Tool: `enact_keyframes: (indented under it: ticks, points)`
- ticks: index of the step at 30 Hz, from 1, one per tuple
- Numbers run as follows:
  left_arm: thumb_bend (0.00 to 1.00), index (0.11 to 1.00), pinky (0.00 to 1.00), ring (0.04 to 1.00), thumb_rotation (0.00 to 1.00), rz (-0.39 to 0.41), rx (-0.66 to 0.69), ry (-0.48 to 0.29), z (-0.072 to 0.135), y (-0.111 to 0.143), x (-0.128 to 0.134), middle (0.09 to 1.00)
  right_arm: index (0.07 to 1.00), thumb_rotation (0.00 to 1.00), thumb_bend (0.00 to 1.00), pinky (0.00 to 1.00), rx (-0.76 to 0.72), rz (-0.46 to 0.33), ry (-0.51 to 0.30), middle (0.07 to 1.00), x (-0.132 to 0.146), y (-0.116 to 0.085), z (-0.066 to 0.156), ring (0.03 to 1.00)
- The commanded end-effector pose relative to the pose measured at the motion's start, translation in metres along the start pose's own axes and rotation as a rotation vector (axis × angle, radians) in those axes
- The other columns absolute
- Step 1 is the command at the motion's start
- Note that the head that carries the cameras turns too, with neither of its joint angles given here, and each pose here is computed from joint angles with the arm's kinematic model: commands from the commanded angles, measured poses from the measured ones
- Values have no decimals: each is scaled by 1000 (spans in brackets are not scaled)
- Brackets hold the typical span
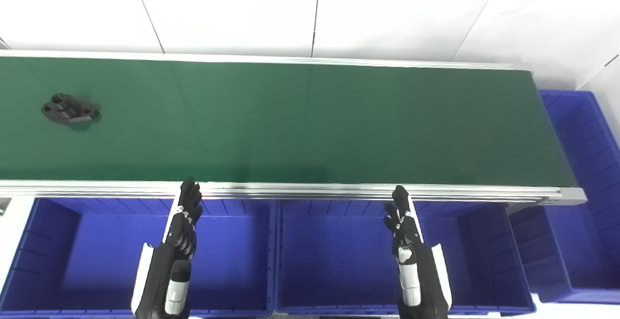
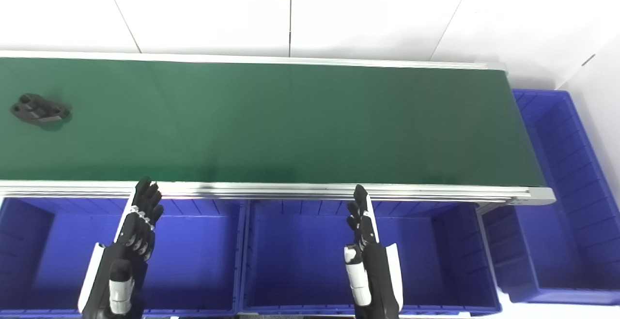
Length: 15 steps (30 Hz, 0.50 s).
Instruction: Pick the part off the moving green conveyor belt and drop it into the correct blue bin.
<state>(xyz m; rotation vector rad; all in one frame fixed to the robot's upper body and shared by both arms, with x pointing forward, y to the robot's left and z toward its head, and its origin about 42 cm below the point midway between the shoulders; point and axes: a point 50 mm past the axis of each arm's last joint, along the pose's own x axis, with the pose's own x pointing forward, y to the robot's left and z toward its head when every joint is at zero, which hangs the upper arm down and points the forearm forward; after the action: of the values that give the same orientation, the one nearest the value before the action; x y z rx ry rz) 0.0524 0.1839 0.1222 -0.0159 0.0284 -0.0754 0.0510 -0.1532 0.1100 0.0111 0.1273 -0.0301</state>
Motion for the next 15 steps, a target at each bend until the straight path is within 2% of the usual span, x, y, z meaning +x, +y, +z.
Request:
enact_keyframes:
  ticks: [1, 15]
  points:
    - [843, 1000, 1000, 1000, 991, -14, -3, -55, 7, -1, 2, 1000, 1000, 1000, 789, 969, 30, -4, -32, 1000, 0, 6, 10, 979]
    - [841, 1000, 1000, 1000, 997, -9, 1, -53, 8, -1, 0, 1000, 1000, 1000, 794, 955, 23, -6, -35, 1000, -1, 5, 10, 973]
